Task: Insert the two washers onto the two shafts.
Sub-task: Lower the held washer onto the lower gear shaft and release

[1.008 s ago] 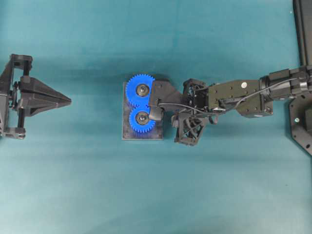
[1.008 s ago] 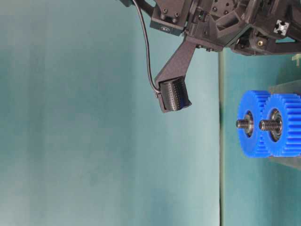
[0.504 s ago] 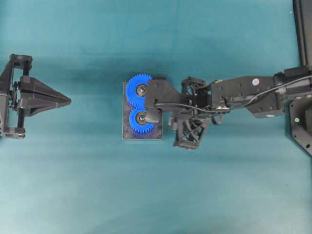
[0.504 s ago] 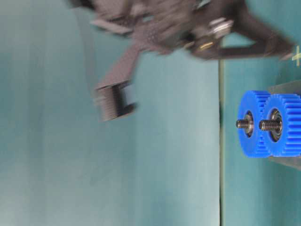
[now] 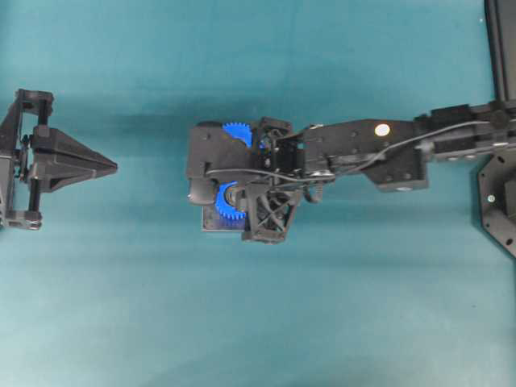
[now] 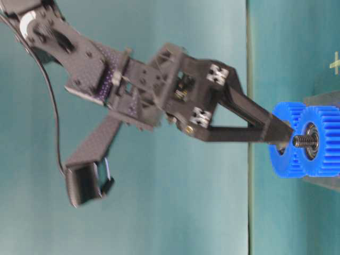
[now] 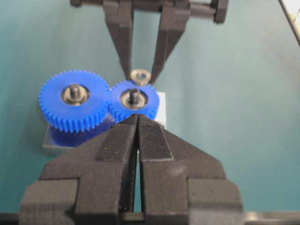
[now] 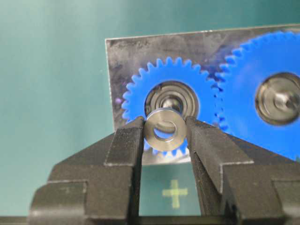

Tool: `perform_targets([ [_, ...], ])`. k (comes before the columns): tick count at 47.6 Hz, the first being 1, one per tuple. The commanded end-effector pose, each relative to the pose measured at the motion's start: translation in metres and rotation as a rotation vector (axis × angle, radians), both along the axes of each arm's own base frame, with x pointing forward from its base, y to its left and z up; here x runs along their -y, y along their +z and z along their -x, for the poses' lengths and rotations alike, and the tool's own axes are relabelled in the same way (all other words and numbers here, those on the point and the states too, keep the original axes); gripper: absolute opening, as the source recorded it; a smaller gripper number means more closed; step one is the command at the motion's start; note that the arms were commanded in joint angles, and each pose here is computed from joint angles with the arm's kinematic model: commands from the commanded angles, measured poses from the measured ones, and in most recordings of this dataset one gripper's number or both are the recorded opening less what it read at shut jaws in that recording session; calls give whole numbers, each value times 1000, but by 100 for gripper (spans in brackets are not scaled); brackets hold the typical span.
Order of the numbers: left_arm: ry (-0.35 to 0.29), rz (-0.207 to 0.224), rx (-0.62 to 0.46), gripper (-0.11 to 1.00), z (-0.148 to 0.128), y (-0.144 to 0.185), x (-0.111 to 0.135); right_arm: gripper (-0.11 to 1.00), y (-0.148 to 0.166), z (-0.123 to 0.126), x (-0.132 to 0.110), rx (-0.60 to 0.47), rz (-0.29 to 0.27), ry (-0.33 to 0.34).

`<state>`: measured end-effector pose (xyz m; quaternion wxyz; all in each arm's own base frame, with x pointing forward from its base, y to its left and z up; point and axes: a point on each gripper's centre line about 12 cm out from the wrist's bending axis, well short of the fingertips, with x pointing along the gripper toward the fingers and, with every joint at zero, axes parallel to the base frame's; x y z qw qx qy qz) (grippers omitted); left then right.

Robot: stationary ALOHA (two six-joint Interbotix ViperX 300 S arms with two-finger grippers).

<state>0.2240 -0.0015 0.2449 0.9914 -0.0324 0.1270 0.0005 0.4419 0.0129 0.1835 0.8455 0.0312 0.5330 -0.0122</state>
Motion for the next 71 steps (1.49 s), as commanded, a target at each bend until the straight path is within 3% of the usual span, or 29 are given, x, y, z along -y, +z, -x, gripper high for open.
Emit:
perform_targets([
  [1, -4, -1, 23, 0, -2, 7, 1, 32, 14, -6, 3, 39, 7, 8],
  [19, -14, 0, 20, 0, -1, 5, 3, 32, 4, -8, 10, 14, 12, 1],
  [71, -14, 0, 20, 0, -1, 5, 3, 32, -8, -10, -4, -18, 7, 29],
])
